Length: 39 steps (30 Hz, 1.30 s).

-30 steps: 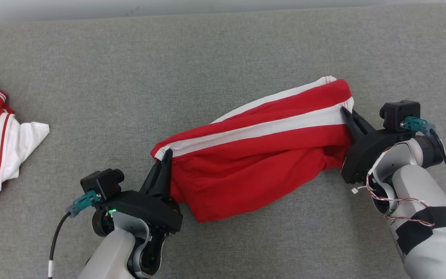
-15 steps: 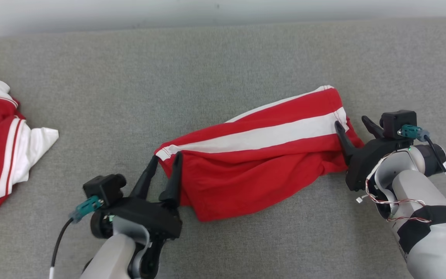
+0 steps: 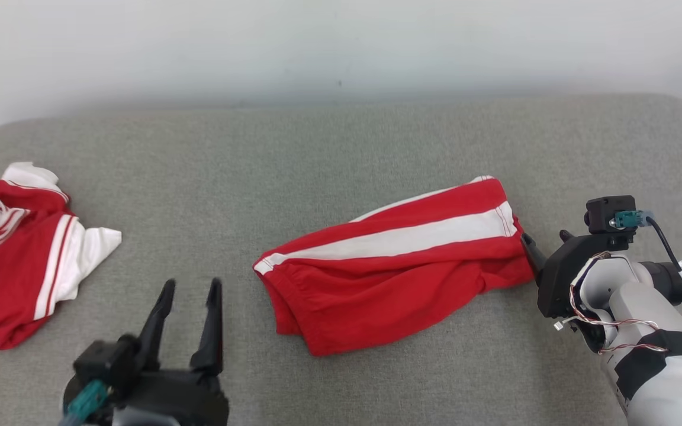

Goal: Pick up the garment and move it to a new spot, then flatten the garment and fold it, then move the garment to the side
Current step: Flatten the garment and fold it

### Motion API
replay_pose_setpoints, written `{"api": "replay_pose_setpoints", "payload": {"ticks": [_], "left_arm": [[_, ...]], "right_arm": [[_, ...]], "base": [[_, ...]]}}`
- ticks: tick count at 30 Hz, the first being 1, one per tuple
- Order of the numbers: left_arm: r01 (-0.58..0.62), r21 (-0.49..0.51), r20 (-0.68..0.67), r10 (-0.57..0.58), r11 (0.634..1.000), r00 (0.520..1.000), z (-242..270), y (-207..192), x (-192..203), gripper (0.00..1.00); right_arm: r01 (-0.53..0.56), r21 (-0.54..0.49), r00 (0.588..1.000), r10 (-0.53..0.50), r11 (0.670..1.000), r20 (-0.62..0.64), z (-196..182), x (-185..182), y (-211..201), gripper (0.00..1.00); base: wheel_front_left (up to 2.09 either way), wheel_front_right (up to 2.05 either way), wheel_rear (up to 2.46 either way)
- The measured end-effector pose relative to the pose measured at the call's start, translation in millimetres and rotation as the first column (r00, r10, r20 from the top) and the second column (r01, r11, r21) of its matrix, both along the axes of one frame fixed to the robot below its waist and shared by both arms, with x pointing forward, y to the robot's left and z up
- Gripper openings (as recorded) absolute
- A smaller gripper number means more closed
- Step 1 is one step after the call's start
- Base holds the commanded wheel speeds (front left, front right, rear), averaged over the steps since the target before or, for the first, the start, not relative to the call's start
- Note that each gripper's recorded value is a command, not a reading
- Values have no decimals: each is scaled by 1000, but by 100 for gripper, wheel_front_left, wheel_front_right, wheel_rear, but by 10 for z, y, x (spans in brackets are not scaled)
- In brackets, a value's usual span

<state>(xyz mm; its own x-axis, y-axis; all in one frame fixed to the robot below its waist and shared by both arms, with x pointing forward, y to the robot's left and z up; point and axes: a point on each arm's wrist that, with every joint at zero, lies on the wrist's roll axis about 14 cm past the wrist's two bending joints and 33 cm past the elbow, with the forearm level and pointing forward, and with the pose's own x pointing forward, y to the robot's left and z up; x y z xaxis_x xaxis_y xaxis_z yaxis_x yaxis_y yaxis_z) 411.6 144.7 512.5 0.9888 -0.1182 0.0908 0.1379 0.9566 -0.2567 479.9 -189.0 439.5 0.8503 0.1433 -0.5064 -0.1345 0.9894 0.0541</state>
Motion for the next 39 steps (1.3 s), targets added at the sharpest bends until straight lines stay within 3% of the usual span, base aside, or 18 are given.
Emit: {"api": "replay_pose_setpoints", "payload": {"ticks": [11,25,32,33,34,36,38,39], "left_arm": [[-158,106,21,156,982,987,0,478,-306,100],[-219,166,-53,231,961,972,-276,711,-376,100],[-238,174,-71,254,956,965,-335,783,-381,100],[-241,175,-72,256,955,964,-339,792,-378,100],[-243,176,-72,259,954,963,-338,797,-373,100],[-246,177,-71,261,953,963,-337,804,-368,100],[-246,175,-70,261,953,963,-334,796,-364,100],[-245,173,-69,260,954,963,-330,791,-360,100]], "right_arm": [[-3,-6,995,2,1000,-101,14,80,-5,100],[-5,-15,976,2,1000,-217,-333,408,92,100],[-21,-15,947,15,1000,-319,-590,427,179,100],[-25,-17,943,18,1000,-331,-611,430,191,94],[-32,-18,940,24,999,-341,-626,433,207,78],[-37,-16,935,29,999,-354,-640,435,232,35],[-44,-15,934,36,999,-355,-626,434,249,0],[-46,-12,935,39,999,-352,-620,430,257,0]], "base": [[0,0,0],[0,0,0],[0,0,0],[0,0,0],[0,0,0],[0,0,0],[0,0,0],[0,0,0]]}}
